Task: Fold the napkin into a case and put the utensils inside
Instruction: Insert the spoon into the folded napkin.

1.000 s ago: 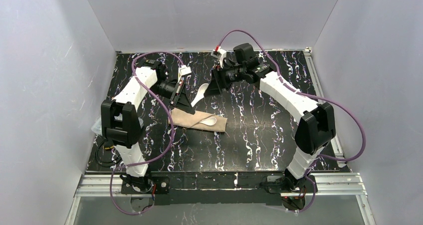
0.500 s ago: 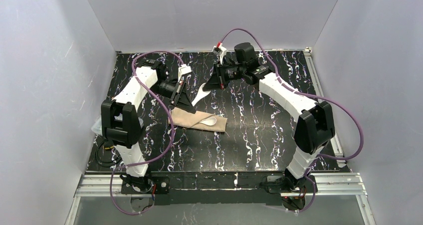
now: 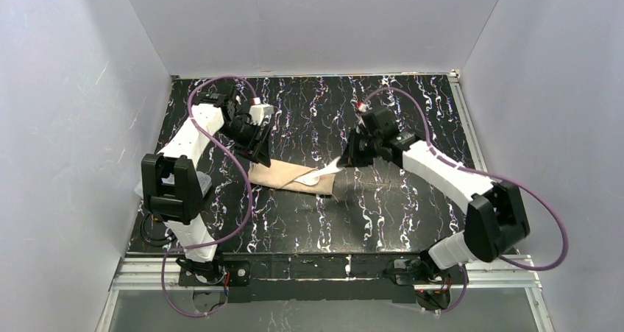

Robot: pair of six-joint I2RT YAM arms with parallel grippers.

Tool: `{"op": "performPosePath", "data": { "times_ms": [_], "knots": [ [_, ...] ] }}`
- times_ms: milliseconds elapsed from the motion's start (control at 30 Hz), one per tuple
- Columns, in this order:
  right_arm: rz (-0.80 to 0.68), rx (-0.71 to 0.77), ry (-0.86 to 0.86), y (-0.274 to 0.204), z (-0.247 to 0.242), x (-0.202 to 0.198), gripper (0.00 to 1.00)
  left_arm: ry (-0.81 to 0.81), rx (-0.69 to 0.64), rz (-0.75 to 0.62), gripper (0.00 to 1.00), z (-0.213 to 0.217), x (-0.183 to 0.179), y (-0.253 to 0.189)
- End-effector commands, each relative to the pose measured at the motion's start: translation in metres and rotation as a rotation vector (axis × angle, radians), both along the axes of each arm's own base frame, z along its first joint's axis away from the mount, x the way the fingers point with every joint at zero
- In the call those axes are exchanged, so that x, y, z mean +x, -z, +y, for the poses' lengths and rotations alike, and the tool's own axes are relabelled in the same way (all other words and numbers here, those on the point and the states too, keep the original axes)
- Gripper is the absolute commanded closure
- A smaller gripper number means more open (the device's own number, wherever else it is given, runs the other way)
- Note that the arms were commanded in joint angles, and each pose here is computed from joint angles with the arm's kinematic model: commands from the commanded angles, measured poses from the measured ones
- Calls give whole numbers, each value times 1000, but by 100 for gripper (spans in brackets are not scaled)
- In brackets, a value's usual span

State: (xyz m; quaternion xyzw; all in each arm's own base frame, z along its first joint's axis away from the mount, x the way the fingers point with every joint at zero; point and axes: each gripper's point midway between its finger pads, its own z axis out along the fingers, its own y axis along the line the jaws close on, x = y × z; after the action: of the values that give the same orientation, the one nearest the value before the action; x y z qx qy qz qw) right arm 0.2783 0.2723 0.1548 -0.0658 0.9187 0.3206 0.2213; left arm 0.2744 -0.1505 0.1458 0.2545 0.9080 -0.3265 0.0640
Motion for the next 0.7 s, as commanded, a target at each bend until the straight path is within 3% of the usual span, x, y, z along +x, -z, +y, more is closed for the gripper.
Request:
{"op": "performPosePath", "data": {
  "times_ms": [0, 267, 500, 667],
  "knots": [
    [46, -27, 311, 9, -22, -13, 99, -133, 205, -102, 45, 44, 37, 34],
    [66, -106, 495, 39, -19, -22, 99, -155, 219, -93, 46, 49, 46, 72],
    [87, -110, 534, 53, 2, -20, 99, -164, 212, -66, 47, 47, 47, 91],
    [110, -155, 524, 69, 10, -17, 99, -179, 203, -42, 54, 45, 45, 100]
  ]
}}
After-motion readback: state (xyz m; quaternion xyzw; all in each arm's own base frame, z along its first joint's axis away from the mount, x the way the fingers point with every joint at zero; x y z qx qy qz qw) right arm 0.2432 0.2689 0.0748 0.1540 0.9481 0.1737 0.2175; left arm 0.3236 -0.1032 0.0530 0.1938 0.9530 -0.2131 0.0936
